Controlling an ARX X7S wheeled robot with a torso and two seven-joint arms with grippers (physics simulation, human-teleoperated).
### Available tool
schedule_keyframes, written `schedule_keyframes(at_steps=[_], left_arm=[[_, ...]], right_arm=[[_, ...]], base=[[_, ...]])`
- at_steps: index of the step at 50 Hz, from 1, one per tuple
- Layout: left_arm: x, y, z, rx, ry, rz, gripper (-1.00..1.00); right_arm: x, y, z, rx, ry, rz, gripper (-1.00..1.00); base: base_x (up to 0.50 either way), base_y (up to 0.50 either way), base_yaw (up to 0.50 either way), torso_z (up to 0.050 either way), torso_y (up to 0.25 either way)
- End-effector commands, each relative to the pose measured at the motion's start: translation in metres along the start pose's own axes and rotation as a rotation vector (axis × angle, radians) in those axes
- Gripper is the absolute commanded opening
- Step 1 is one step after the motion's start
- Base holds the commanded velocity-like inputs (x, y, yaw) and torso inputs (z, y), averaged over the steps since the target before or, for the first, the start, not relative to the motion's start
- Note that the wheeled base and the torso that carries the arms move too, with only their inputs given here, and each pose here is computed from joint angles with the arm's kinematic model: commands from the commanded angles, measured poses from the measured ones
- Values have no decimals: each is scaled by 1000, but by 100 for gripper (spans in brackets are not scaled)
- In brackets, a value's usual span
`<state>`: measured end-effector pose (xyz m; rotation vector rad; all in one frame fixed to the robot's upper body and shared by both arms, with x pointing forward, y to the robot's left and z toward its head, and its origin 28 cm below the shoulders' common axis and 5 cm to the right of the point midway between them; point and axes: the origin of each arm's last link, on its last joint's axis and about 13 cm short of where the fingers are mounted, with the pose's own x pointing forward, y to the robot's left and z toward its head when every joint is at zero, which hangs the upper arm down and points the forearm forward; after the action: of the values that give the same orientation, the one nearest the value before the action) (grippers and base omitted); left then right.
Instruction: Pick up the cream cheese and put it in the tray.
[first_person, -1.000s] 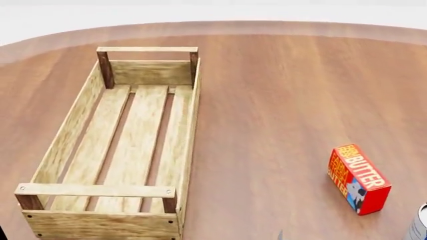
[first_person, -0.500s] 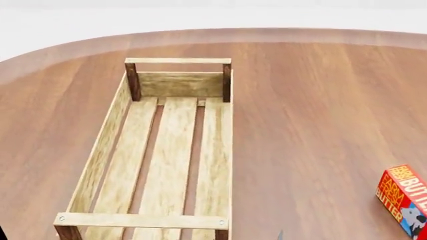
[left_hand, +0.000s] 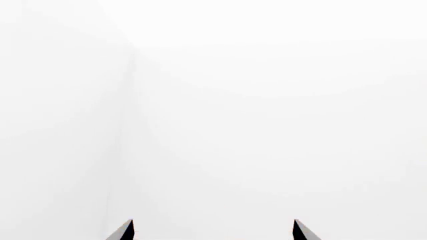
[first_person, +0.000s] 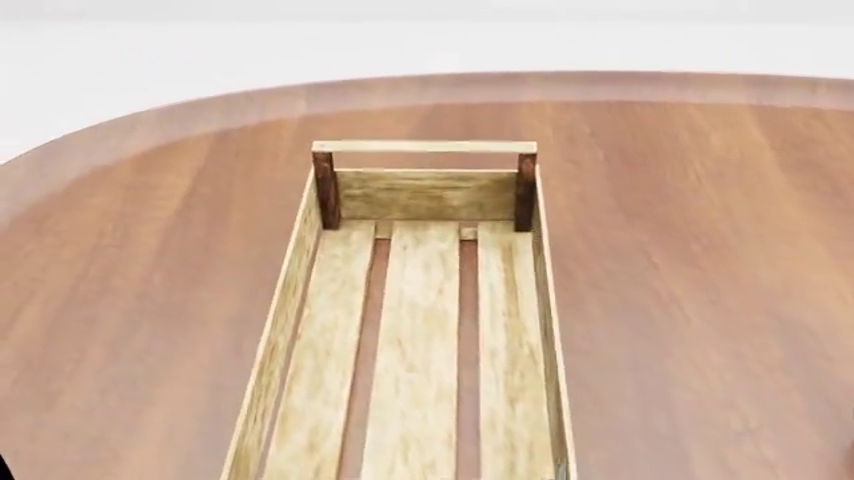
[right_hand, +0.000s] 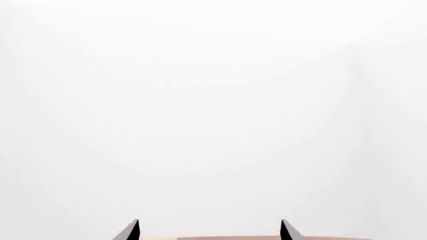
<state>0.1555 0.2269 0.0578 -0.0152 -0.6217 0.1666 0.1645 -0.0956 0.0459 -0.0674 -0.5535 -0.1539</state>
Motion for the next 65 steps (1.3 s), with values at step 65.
schedule_keyframes(at_steps=[65], left_arm=[[0, -1, -1, 2, 5, -4, 100]], right_arm=[[7, -6, -1, 11, 3, -104, 100]], base=[[178, 76, 0, 0, 0]])
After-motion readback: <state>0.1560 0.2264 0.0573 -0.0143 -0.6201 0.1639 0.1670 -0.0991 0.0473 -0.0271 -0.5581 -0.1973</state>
